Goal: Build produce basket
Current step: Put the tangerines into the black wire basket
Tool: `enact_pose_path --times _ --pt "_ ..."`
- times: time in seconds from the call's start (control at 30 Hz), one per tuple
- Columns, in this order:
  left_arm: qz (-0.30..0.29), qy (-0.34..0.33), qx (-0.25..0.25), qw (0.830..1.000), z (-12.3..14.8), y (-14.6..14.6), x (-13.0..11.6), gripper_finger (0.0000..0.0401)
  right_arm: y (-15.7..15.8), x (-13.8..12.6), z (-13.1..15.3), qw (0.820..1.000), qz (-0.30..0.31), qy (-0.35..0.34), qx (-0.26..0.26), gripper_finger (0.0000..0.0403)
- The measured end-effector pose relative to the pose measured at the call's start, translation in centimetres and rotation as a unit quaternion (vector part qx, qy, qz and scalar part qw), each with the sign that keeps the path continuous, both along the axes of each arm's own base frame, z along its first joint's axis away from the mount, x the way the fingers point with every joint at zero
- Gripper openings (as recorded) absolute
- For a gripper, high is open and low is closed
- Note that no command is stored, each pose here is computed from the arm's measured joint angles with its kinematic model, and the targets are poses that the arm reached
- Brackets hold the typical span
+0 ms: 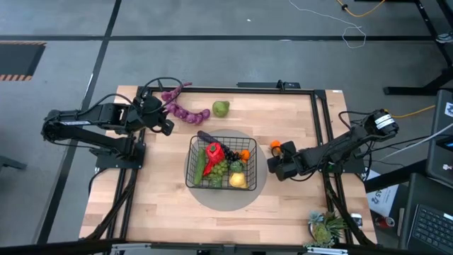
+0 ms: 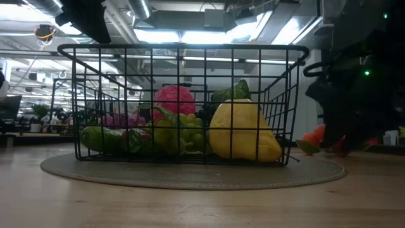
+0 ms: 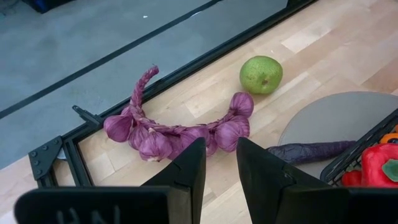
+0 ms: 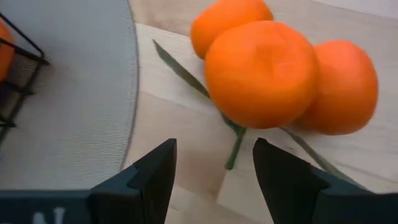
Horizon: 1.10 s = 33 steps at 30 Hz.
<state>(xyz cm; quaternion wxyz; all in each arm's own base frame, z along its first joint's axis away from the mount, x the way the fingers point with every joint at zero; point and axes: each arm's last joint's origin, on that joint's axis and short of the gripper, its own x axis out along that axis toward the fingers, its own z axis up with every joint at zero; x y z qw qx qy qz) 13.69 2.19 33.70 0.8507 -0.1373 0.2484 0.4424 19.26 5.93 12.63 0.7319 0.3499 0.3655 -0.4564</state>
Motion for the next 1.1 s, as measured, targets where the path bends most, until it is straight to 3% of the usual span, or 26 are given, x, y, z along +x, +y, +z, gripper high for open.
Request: enact_pose_path --times 0.43,0.67,0.93,1.1 --pt "0.0 0.008 0.0 1.0 -0.2 0.0 0.5 0.0085 -1.9 -0.9 -1.2 0.999 -0.035 0.025 -0.016 0.0202" --pt "0.0 0.032 0.0 0.999 -0.8 0.0 1.5 0.0085 -2.2 -1.0 -1.2 0.998 -0.04 0.034 -0.019 0.0129" --pt "-0.001 0.041 -0.001 0.999 -1.0 0.0 1.8 0.0085 -2.2 -1.0 -1.2 0.999 -0.033 0.038 -0.021 0.0013" --pt "-0.001 0.045 0.0 0.999 -1.0 0.0 1.7 0.0085 -2.2 -0.9 -0.8 0.998 -0.016 0.058 -0.03 0.0004"
